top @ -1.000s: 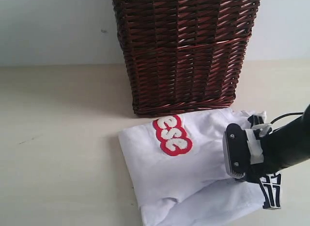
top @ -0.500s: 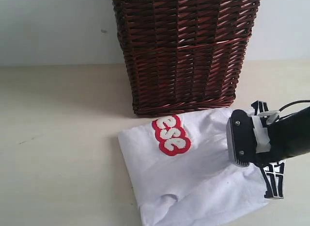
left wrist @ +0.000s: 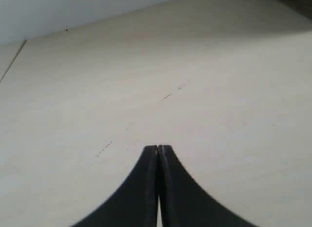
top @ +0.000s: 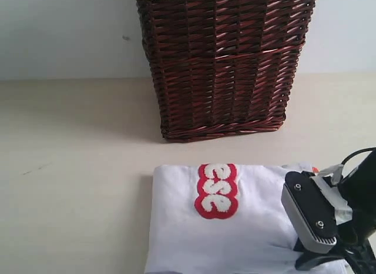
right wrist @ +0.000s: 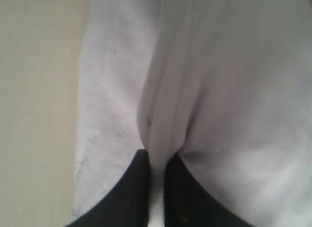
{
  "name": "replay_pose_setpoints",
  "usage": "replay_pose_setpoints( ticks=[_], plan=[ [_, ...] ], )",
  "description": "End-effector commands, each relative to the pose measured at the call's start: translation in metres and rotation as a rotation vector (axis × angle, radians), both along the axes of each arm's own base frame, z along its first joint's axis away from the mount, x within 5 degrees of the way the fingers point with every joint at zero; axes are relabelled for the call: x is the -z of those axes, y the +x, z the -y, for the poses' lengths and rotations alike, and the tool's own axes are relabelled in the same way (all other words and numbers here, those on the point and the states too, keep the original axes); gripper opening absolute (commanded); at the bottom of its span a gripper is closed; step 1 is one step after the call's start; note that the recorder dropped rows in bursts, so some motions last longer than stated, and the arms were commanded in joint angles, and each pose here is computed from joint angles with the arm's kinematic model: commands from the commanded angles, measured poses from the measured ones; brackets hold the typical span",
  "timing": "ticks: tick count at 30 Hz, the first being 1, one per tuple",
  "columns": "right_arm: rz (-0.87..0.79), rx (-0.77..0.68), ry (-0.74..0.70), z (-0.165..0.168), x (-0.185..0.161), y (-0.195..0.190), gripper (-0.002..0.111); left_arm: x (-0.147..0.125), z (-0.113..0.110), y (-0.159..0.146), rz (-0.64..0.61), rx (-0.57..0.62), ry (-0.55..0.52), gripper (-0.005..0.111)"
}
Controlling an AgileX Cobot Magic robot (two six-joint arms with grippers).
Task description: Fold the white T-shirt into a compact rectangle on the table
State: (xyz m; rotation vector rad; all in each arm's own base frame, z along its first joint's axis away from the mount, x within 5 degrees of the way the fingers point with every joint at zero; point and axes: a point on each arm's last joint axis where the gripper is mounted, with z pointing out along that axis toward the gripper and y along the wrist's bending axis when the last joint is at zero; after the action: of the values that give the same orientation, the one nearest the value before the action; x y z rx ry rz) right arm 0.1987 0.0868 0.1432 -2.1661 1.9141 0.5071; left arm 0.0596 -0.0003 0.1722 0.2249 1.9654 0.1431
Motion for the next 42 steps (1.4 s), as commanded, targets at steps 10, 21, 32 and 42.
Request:
replay_pose_setpoints(
  ticks=[10,21,32,42],
  plan=[
    [-0.126,-0.057,0.050,-0.003,-0.007,-0.011,0.046,-0.002,0.000,0.000,0.020,-0.001,-0.007,0.000],
    [0.182,0.224,0.029,0.000,-0.042,0.016,0.042,-0.002,0.000,0.000,0.020,-0.001,-0.007,0.000],
    [-0.092,0.195,-0.269,0.020,-0.012,0.003,0.000,-0.002,0.000,0.000,0.020,-0.001,-0.007,0.000],
    [-0.080,0.118,-0.324,0.029,-0.028,-0.012,0.000,-0.002,0.000,0.000,0.020,-0.001,-0.007,0.000]
  ],
)
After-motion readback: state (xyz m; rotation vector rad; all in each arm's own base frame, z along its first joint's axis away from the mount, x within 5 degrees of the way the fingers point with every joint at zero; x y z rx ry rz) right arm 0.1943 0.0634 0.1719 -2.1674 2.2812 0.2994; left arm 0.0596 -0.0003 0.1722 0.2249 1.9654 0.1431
